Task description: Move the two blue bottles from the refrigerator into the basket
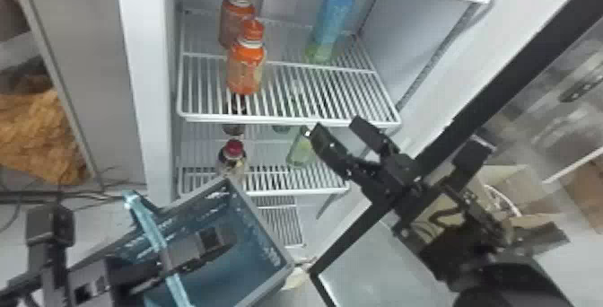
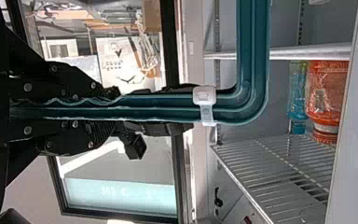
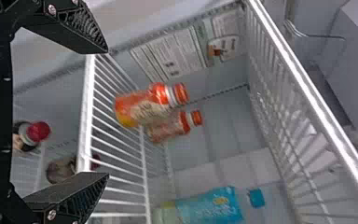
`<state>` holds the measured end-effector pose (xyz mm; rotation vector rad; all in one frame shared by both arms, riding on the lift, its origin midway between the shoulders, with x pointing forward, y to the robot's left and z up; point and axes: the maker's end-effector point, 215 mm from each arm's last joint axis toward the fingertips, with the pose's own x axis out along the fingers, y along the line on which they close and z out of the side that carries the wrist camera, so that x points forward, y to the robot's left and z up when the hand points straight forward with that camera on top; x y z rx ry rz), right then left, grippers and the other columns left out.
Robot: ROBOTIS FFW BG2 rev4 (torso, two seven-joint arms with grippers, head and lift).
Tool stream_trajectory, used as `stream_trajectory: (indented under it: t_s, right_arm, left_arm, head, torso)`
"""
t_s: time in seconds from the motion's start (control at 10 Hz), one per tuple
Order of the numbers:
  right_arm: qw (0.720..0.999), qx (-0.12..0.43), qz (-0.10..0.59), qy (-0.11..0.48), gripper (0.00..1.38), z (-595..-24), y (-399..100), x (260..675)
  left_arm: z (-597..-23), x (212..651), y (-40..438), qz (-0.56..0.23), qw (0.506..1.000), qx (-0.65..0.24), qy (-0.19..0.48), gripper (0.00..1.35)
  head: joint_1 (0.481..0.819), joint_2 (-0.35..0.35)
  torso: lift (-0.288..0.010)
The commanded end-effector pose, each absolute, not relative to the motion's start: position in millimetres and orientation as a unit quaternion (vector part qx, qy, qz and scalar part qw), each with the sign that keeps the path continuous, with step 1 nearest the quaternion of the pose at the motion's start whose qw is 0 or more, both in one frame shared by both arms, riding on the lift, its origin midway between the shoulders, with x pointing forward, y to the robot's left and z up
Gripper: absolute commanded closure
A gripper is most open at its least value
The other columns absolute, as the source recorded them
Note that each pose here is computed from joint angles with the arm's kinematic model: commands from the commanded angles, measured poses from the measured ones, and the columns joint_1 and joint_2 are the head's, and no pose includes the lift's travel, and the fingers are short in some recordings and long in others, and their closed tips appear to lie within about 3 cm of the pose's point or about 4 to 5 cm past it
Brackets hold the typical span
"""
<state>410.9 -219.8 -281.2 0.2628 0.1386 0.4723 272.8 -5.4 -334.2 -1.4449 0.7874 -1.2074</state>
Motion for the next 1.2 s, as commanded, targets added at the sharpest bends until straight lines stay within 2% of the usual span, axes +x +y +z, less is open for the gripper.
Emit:
stream_trajectory:
  t_s: [0.0,0.6,1.1]
  right_arm:
    - [0.967,0.123,0.217,0.049,0.11,-274,-231,426]
    - [0.983,0.101,0.154,0.004,0.11,-270,-278,490]
    - [0.987,0.096,0.131,-0.016,0.11,-263,-289,547]
  left_arm:
    - [-334,273,-5,-0.505,0.523,-0.603,0.329,1.20]
    - [-334,272,-6,-0.506,0.523,-0.601,0.331,1.20]
    - [-334,272,-8,-0.508,0.521,-0.600,0.333,1.20]
  head:
    - [0.695,-0.350]
    - [0.695,-0.350]
    - [0.695,-0.350]
  torso:
    - [-0.010]
    - [-0.010]
    - [-0.010]
